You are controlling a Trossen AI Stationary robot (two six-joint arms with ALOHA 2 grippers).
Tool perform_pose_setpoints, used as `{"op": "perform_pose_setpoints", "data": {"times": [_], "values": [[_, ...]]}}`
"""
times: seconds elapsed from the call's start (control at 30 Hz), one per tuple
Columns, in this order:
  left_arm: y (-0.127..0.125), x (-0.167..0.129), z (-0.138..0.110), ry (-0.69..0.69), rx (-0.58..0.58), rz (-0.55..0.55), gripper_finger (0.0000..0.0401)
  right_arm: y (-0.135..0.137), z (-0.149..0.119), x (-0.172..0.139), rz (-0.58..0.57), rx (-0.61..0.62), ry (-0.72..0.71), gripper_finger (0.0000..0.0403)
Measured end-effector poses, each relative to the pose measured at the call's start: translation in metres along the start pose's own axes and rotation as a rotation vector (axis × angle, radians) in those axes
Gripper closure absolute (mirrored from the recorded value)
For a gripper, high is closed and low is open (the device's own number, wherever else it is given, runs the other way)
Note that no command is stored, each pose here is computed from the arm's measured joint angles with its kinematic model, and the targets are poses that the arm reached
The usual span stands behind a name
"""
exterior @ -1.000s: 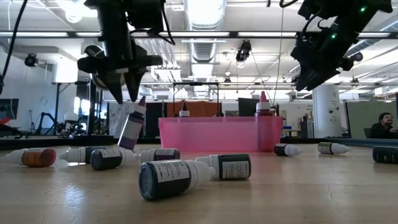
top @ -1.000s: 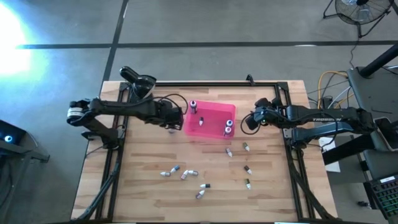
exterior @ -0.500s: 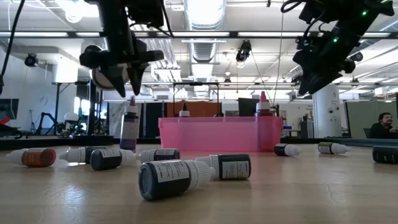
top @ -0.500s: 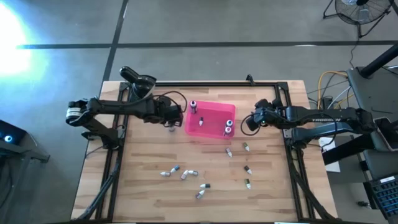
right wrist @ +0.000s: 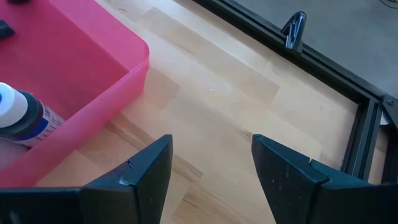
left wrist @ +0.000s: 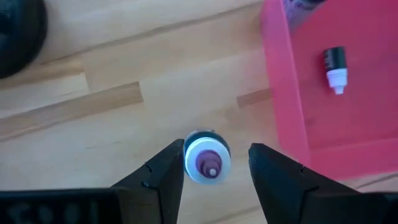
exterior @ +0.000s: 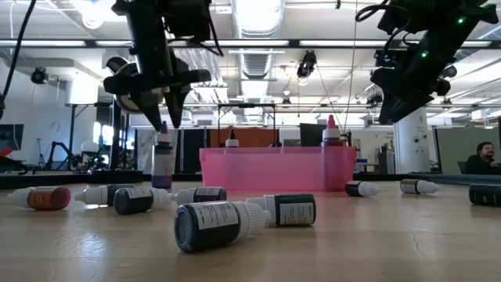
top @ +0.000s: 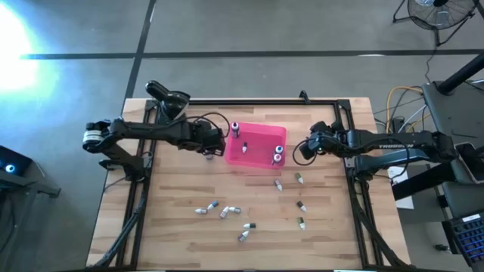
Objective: Pick & Place food coloring
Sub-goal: Put the large purple food coloring bottle into the pink bin
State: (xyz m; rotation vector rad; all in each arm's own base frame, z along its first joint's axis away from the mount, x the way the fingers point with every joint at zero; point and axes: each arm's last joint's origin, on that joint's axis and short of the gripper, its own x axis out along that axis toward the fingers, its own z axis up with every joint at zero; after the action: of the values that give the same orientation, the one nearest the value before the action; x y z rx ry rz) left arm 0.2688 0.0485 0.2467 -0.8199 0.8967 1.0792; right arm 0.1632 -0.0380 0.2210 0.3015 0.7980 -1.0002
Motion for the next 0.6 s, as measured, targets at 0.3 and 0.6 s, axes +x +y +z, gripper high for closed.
{"op": "perform_pose_setpoints", "data": {"times": [0.3, 0.6], "values": [[-0.002, 0.013, -0.005, 0.04, 0.012, 0.019, 0.0247, 0.0, -0.001, 0.001, -0.002, 0.004, 0.003, 0.0189], [-0.003, 0.014, -0.006, 0.059, 0.019, 0.018, 0.0247, 0.0, -0.001, 0.001, -0.002, 0.004, 0.003, 0.0189]]}}
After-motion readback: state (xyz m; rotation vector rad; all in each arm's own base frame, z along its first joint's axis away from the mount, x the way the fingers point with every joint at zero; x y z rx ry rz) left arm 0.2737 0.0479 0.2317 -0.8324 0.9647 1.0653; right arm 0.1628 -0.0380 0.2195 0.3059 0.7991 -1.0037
